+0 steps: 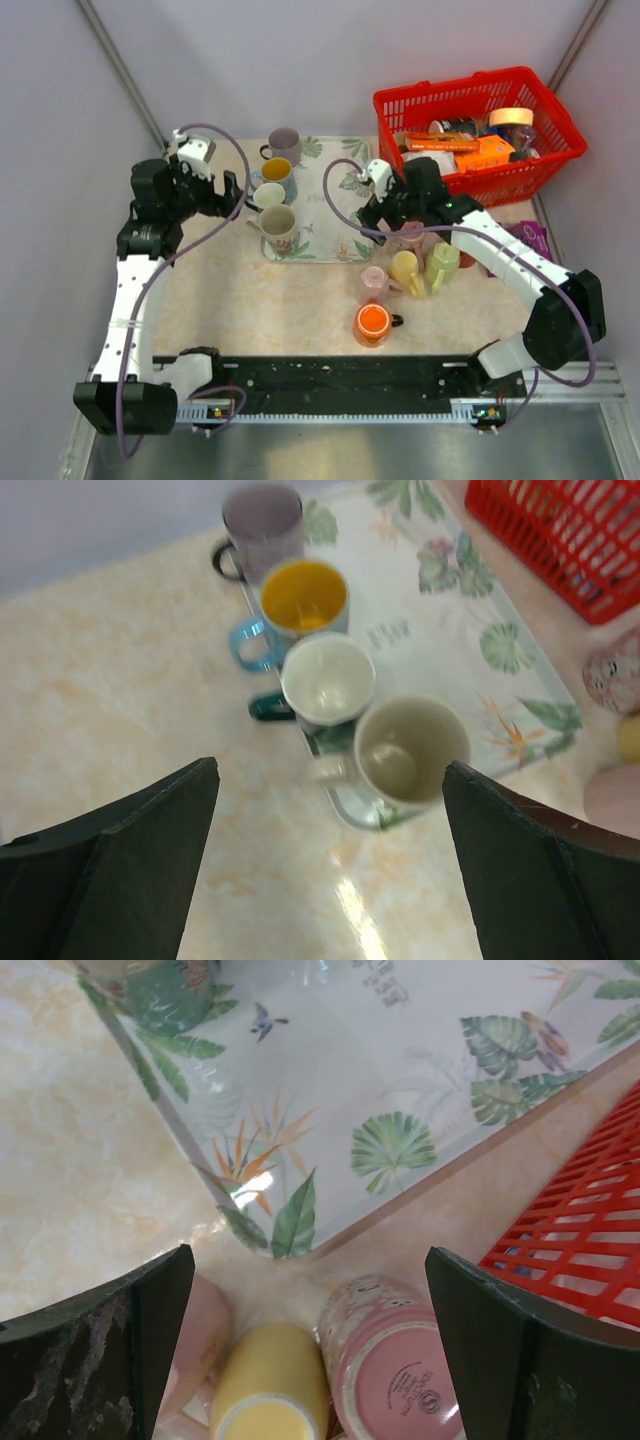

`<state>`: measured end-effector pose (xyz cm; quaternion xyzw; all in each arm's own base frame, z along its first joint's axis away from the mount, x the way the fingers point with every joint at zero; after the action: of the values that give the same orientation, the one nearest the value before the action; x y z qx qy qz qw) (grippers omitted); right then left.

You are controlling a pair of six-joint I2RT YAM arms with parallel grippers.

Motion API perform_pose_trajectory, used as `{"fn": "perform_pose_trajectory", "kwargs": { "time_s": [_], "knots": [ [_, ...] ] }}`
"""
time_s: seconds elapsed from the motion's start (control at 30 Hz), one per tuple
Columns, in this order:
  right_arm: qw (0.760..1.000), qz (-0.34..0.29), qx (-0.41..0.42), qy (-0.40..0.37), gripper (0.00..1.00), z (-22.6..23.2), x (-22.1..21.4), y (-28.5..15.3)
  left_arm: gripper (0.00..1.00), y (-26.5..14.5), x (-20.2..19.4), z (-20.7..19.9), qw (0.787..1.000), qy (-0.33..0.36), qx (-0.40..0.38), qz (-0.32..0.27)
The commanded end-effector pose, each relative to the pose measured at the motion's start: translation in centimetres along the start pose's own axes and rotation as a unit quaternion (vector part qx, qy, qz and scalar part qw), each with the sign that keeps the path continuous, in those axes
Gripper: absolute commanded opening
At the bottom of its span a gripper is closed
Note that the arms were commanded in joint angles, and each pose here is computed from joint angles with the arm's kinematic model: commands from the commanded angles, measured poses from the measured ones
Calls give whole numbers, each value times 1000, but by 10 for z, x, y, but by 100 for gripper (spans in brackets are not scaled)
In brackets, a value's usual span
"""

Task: Turn the mug right side up
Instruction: Pick up the cup from the tray, then turn over the cup at the corner of the board.

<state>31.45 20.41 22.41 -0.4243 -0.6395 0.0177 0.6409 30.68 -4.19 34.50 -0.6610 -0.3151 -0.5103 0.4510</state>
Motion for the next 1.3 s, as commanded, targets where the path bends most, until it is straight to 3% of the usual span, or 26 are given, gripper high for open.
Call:
{"fn": "perform_pose_trajectory", "kwargs": {
  "time_s": [0.0, 0.1, 0.2, 0.33, 0.43, 0.53, 0.73, 0.9, 1.27],
  "knots": [
    [999, -1, 32, -41, 99, 20, 20, -19, 99, -16, -51, -14, 995, -67, -6, 68],
    [996, 63, -8, -65, 99, 25, 6, -20, 99, -35, -65, -16, 993, -70, 20, 89],
    [983, 131, 42, -119, 99, 43, -8, -22, 99, -55, -73, -25, 992, -68, 18, 107],
    [984, 92, 104, -112, 99, 64, -3, -37, 99, -74, -86, -31, 993, -76, 37, 87],
    [979, 98, 142, -111, 98, 77, -13, -47, 99, -79, -105, -34, 990, -88, 38, 103],
    [957, 109, 202, -178, 89, 90, -35, -63, 99, -82, -121, -42, 988, -107, 9, 114],
    [889, 87, 261, -366, 88, 112, -64, -89, 89, -92, -123, -50, 991, -78, -65, 88],
    [843, 90, 294, -441, 87, 133, -83, -95, 89, -93, -123, -46, 992, -77, -60, 80],
    [871, 86, 260, -408, 70, 172, -100, -42, 88, -105, -102, -46, 995, -81, -36, 44]
  ]
}}
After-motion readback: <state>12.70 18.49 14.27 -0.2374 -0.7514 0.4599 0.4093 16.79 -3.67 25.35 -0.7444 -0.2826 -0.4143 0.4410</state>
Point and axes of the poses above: each gripper's point midway between its finger pads, its own y axis out along the fingers, its own z axis along the line the jaws close on, x = y × z, the point moved 5 cm from there along -y, back along the fingers, and after that the axes turned 5 degrees about -y, right-handed, at the moved point
